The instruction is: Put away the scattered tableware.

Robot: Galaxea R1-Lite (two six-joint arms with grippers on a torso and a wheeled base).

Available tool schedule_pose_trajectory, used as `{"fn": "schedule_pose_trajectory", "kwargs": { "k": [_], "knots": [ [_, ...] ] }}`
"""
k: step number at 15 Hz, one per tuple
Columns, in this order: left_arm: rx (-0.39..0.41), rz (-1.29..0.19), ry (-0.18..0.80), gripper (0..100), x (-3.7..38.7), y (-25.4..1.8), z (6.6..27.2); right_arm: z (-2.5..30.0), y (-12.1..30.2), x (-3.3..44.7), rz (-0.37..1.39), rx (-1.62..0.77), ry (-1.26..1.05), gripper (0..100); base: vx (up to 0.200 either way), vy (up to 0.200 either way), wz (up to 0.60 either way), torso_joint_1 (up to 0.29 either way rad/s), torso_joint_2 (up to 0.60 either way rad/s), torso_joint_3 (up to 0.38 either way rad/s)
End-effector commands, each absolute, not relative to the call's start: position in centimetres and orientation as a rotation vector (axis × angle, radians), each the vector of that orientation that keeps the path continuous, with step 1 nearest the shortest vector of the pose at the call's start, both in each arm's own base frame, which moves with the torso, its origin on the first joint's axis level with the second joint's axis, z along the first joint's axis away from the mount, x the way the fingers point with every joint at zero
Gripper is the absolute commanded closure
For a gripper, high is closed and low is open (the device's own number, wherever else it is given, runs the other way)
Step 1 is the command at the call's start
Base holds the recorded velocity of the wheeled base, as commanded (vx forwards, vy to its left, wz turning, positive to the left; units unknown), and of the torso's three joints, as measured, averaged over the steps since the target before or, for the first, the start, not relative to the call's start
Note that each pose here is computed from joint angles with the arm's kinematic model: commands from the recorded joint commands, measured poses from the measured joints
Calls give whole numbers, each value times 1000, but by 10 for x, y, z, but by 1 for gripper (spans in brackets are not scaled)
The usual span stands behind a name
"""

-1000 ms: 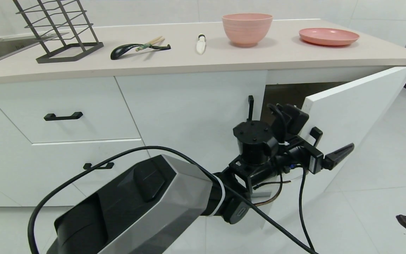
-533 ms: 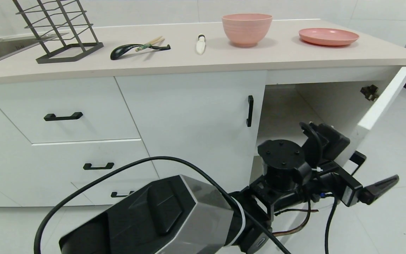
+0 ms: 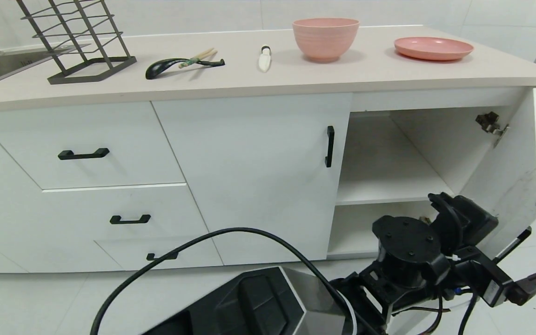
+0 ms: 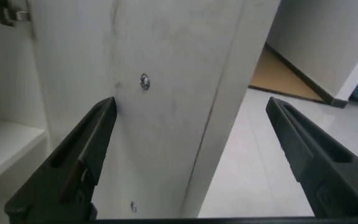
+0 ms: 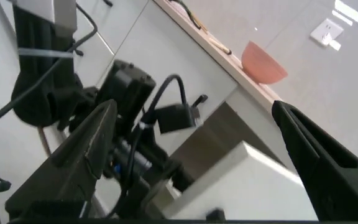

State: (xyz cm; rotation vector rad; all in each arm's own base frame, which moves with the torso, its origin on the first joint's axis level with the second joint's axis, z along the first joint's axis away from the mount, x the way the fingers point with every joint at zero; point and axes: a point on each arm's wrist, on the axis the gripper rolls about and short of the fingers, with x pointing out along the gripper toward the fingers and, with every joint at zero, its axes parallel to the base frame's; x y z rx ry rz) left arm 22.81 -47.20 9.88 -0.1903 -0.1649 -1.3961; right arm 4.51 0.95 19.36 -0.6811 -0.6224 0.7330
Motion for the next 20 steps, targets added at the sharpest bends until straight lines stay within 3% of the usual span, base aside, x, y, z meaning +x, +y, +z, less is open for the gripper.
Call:
{"fn": "schedule_pose_trajectory", "kwargs": {
  "k": [1, 4, 6, 8, 10, 11, 13, 16, 18, 20],
  "knots": [
    [-219, -1420, -158, 0, 213, -491, 84, 202, 11, 41, 734, -710, -671, 0, 0, 0, 0, 0, 0, 0],
    [-269, -1477, -165, 0, 184, -518, 73, 252, 13, 34, 679, -832, -842, 0, 0, 0, 0, 0, 0, 0],
    [-258, -1562, -121, 0, 148, -538, 44, 276, 13, 29, 641, -883, -920, 0, 0, 0, 0, 0, 0, 0],
    [-276, -1649, -158, 0, 124, -543, 30, 285, 14, 26, 612, -899, -954, 0, 0, 0, 0, 0, 0, 0],
    [-313, -1632, -228, 0, 133, -538, 40, 285, 15, 21, 606, -910, -967, 0, 0, 0, 0, 0, 0, 0],
    [-332, -1582, -288, 0, 159, -527, 61, 284, 16, 18, 605, -913, -972, 0, 0, 0, 0, 0, 0, 0],
    [-307, -1531, -268, 0, 183, -502, 72, 278, 16, 19, 614, -898, -955, 0, 0, 0, 0, 0, 0, 0],
    [-241, -1440, -159, 0, 200, -423, 72, 249, 14, 28, 672, -815, -863, 0, 0, 0, 0, 0, 0, 0],
    [-171, -1314, -73, 0, 212, -339, 81, 230, 14, 33, 706, -763, -800, 0, 0, 0, 0, 0, 0, 0],
    [-156, -1209, -77, 0, 208, -265, 121, 217, 13, 38, 712, -722, -748, 0, 0, 0, 0, 0, 0, 0]
  ]
}}
